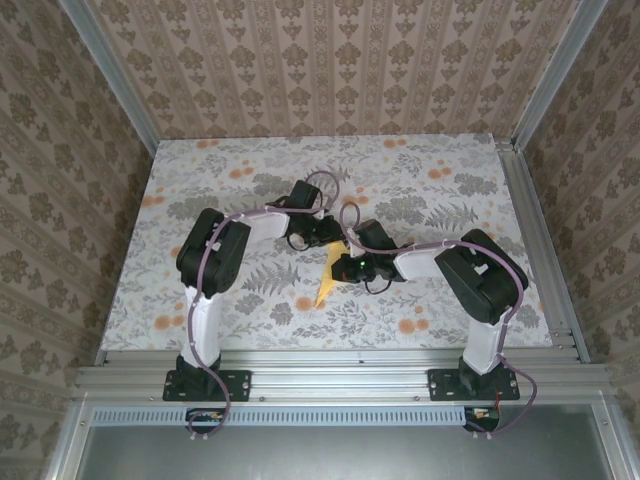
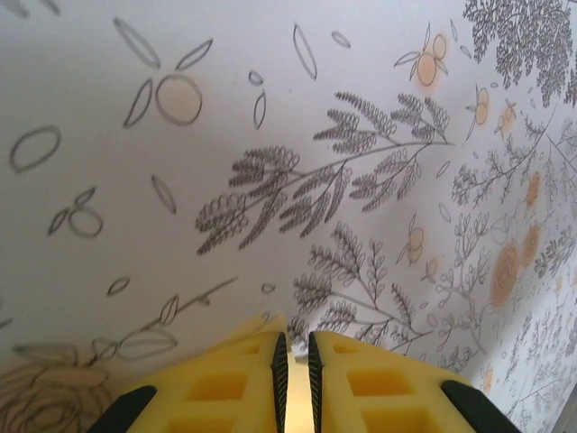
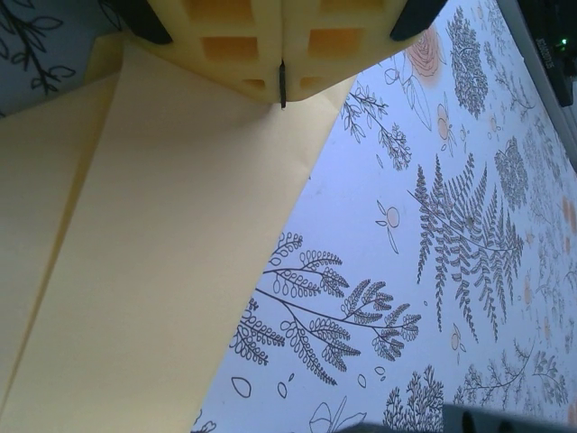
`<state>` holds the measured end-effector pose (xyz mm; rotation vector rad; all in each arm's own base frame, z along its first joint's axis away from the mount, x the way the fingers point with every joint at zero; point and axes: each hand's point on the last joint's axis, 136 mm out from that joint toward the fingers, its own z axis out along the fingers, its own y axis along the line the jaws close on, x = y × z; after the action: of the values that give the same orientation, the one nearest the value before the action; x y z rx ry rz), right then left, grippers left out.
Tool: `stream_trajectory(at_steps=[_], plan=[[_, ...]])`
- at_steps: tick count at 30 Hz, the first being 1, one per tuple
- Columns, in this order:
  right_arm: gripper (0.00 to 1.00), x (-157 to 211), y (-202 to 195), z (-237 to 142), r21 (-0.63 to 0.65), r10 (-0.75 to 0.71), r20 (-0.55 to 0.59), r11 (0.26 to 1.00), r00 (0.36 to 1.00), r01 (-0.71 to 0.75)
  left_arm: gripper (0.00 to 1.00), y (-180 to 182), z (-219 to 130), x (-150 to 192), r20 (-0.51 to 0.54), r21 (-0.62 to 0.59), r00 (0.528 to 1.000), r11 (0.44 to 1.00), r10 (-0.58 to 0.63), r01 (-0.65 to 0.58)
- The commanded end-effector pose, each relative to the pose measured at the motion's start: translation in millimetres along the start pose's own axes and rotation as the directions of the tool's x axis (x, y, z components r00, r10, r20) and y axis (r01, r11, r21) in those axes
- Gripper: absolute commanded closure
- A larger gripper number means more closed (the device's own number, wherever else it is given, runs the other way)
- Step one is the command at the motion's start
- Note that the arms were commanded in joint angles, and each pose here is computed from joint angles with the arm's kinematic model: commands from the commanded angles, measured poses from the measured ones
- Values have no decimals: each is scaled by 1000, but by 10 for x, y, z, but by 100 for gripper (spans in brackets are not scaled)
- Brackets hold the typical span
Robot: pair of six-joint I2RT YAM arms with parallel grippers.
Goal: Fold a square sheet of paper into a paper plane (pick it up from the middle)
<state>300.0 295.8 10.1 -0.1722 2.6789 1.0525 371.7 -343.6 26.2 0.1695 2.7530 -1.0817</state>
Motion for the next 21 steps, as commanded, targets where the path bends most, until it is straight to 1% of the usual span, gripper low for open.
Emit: stream_trajectory(at_steps=[1,5,11,14,18,21], plan=[[100,1030,-760,-42,287,178,-276,953,945,-96,81,230,95,-168,26,-69,999,997,23,-21],[100,1038,-758,-47,286,176,-279,954,944,-94,81,261,89,-256,23,-90,999,995,35,-33],[100,1036,-755,-65,289,173,-279,953,945,-90,81,314,98,-369,1,-153,997,985,77,-76],[100,1016,-741,-77,288,169,-273,954,947,-87,81,272,23,-513,23,-165,995,982,99,-94],[100,997,-725,-85,287,171,-266,953,949,-92,81,61,-145,-729,78,-138,987,982,139,-127],[100,955,-702,-88,285,174,-255,954,951,-98,81,-146,-349,-789,117,-112,980,982,164,-151]])
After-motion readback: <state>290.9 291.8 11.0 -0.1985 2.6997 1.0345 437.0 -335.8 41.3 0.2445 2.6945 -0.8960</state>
